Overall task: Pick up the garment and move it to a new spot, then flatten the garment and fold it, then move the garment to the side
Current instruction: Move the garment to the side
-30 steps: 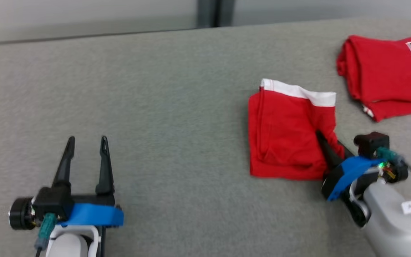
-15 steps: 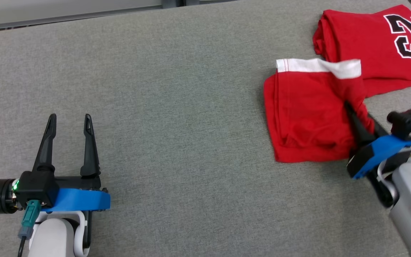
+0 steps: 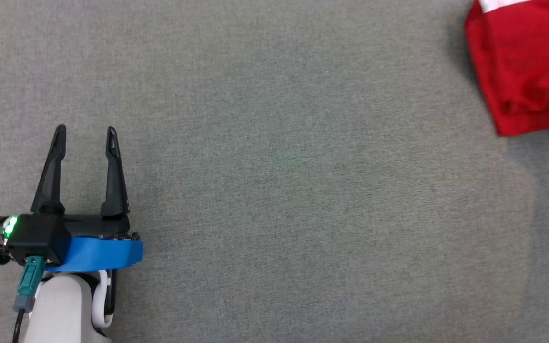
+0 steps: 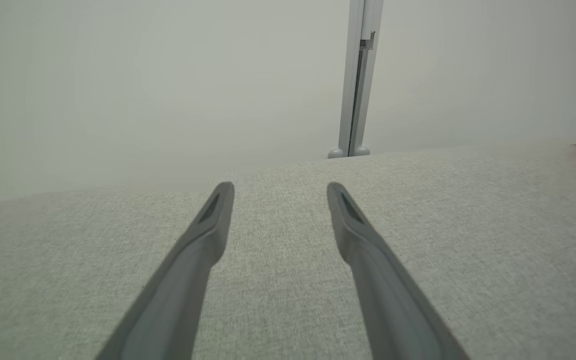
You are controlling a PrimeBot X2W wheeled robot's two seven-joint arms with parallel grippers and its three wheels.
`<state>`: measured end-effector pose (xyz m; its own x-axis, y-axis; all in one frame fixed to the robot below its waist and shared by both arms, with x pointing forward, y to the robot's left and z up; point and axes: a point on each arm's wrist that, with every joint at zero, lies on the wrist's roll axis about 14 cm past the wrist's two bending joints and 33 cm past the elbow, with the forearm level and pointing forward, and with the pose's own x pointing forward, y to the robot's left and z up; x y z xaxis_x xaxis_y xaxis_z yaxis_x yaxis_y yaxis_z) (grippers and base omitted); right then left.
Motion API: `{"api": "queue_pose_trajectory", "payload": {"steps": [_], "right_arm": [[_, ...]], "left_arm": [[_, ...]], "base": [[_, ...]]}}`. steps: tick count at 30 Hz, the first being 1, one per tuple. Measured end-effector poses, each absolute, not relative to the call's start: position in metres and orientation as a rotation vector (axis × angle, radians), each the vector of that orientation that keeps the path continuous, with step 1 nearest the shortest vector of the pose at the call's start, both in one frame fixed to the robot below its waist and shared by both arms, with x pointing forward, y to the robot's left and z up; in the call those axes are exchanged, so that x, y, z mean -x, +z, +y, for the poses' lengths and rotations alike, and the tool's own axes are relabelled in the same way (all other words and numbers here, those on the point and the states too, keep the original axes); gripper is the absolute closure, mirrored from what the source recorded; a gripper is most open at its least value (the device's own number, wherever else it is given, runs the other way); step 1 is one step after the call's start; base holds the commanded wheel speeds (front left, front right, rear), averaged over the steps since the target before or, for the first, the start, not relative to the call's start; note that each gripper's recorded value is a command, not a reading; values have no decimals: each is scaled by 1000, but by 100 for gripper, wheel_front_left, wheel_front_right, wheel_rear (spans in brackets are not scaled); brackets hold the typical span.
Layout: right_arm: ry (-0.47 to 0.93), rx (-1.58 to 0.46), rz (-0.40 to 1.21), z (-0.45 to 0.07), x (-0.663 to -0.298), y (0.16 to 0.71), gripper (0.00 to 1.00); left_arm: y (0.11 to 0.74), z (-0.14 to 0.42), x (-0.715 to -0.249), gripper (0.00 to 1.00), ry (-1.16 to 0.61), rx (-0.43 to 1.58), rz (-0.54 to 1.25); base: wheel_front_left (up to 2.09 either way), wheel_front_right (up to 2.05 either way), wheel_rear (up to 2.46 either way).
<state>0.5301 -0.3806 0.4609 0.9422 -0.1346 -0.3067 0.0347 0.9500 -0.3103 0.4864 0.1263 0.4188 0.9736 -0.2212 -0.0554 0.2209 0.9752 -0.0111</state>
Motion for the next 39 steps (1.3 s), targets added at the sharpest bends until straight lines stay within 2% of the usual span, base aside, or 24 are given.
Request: {"api": "queue_pose_trajectory", "payload": {"steps": [7, 14, 15, 16, 20, 28, 33, 39], "right_arm": [[-190, 364, 389, -428, -546, 471, 100], [-222, 381, 432, -436, -555, 460, 100], [-223, 390, 432, -437, -556, 458, 74], [-222, 396, 431, -436, -557, 457, 0], [-227, 398, 394, -433, -561, 462, 0], [-283, 439, 276, -447, -558, 514, 0], [-202, 387, 120, -405, -569, 555, 0], [-74, 300, -41, -341, -554, 583, 0]], "left_arm": [[418, 138, -494, 0, -206, -18, 42], [414, 143, -495, 0, -197, -28, 48], [413, 144, -495, 0, -196, -29, 50], [412, 144, -495, 0, -194, -31, 51], [416, 147, -494, 0, -184, -36, 45], [441, 155, -486, 0, -149, -30, 2], [456, 165, -469, 0, -108, -21, -9], [474, 174, -444, 0, -72, -7, -27]], "base": [[0, 0, 0], [0, 0, 0], [0, 0, 0], [0, 0, 0], [0, 0, 0], [0, 0, 0], [0, 0, 0], [0, 0, 0]]}}
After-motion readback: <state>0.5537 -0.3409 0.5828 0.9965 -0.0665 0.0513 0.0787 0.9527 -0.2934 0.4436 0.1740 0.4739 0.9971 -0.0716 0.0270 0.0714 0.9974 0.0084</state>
